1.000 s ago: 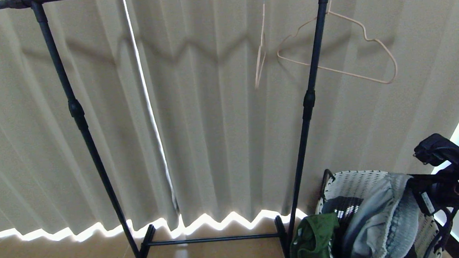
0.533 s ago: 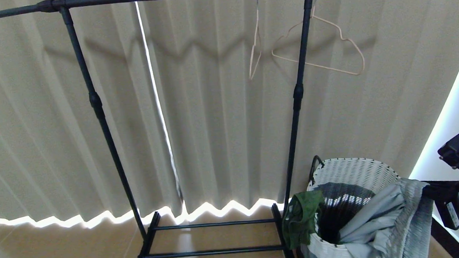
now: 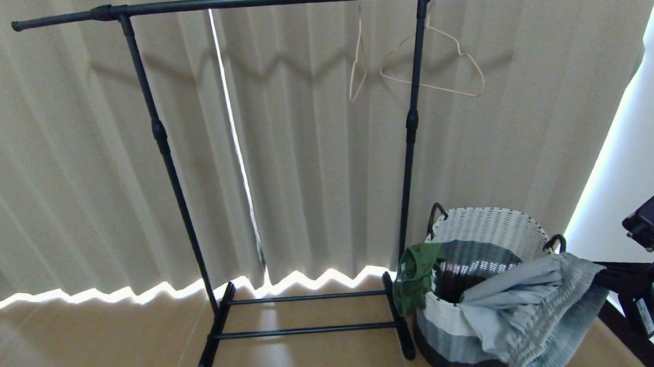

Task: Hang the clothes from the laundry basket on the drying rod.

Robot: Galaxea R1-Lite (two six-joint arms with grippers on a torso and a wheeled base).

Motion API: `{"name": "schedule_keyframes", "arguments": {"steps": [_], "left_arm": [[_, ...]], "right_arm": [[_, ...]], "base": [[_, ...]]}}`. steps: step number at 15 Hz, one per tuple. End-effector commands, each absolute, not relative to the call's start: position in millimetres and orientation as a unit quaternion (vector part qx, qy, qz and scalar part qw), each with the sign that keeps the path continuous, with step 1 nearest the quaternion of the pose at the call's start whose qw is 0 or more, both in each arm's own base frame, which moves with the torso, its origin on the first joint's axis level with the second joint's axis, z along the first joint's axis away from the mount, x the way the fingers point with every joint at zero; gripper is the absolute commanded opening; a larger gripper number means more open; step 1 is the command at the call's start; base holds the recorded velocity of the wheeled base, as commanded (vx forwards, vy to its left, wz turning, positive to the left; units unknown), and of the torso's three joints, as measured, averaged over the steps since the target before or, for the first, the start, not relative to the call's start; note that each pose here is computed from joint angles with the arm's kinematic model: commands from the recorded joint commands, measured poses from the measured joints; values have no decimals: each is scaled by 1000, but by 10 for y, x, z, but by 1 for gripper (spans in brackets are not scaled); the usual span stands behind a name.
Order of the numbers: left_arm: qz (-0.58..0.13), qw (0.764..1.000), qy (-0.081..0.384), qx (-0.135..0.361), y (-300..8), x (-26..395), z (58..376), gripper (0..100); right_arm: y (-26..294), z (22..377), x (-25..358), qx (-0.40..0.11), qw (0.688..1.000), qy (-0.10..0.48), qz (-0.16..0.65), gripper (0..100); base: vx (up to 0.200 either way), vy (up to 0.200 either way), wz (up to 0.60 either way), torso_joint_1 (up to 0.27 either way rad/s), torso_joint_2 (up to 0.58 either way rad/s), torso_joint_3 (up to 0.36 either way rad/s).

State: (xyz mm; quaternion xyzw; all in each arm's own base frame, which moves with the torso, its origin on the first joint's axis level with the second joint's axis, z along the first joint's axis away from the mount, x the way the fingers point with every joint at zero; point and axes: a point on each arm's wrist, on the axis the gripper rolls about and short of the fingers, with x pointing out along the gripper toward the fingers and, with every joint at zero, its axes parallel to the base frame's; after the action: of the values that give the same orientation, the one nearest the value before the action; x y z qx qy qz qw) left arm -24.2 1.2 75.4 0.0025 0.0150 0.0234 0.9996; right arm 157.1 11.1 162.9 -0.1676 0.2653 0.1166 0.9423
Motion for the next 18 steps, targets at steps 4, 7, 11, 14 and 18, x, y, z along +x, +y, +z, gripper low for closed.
{"name": "schedule_keyframes", "arguments": {"steps": [4,7,11,14,18], "left_arm": [[23,1000,15,2,12,-243,757,100],[23,1000,15,1,12,-243,757,100],[-5,999,13,33,-1,-241,757,100],[-178,980,-72,45,-78,-326,1048,100],[-291,955,-49,41,-125,-236,1619,100]], "right_arm": [[191,1647,1511,-175,941,252,141,0],[254,1658,1415,-181,940,237,164,0],[412,1686,1357,-192,932,218,220,0],[505,1737,1352,-197,927,203,248,0],[640,1941,1388,-172,930,170,278,0]], "base": [[0,0,0,0,0,0],[0,0,0,0,0,0],[0,0,0,0,0,0],[0,0,0,0,0,0],[0,0,0,0,0,0]]}}
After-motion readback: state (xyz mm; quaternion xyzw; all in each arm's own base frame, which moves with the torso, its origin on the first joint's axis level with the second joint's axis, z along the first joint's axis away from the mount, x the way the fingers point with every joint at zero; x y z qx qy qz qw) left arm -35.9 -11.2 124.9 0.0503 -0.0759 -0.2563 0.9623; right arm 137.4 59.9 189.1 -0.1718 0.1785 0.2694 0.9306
